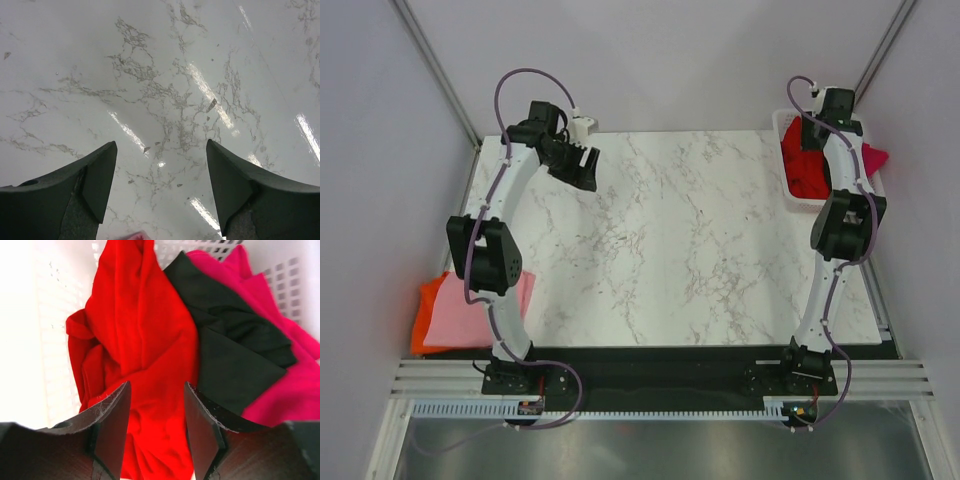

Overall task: Fold and stack the t-shirts
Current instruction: Grab the tshirt from the pile

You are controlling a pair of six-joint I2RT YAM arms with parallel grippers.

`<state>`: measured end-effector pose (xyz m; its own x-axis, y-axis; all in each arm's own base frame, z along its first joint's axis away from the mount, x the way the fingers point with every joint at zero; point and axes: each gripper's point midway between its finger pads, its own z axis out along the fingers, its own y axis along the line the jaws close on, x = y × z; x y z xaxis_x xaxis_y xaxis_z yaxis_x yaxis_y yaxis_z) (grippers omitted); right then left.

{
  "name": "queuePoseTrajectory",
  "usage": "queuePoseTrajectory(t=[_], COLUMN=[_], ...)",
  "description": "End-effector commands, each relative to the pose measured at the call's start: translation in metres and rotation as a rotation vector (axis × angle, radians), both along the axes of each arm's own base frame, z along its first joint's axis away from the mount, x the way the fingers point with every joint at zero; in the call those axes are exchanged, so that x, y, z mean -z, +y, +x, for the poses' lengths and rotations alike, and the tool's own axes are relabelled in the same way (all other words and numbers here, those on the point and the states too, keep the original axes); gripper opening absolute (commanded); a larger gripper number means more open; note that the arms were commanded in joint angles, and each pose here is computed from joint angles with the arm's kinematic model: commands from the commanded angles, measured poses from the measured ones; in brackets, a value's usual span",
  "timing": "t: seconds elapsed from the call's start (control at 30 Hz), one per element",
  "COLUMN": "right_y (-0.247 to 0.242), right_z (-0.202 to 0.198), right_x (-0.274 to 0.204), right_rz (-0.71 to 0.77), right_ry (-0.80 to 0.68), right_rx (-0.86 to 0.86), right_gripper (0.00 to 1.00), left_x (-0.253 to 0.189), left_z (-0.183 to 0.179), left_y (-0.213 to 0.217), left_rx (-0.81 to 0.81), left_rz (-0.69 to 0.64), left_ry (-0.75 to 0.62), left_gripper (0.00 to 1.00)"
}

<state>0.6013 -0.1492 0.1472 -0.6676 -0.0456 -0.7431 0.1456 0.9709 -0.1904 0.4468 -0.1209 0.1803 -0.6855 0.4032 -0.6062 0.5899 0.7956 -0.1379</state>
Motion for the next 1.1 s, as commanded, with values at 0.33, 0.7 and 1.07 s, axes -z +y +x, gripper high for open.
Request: queuePoseTrajectory(t=[0.33, 0.7, 1.07], right_y=[0.002, -0.004, 0.021], right_z=[0.018, 0.011, -0.014], right_x=[0.022, 0.009, -0.152], right_rz=[0.005, -0.035, -0.179], right_ry=[0.006, 0.003, -0.241], right_rx=[-0.014, 0.014, -0.075], right_gripper=[0.52, 0.0, 0.0], left_x=[0.0, -0.001, -0.058], left_z=[0.02, 0.026, 0.047], left_y=[-0.014, -0.012, 0.005], left_rx=[0.056, 0.037, -0.099], left_rz=[0.017, 0.027, 0.067], left_ry=[-0.04, -0.047, -0.214], left_gripper=[0.8, 0.81, 1.0])
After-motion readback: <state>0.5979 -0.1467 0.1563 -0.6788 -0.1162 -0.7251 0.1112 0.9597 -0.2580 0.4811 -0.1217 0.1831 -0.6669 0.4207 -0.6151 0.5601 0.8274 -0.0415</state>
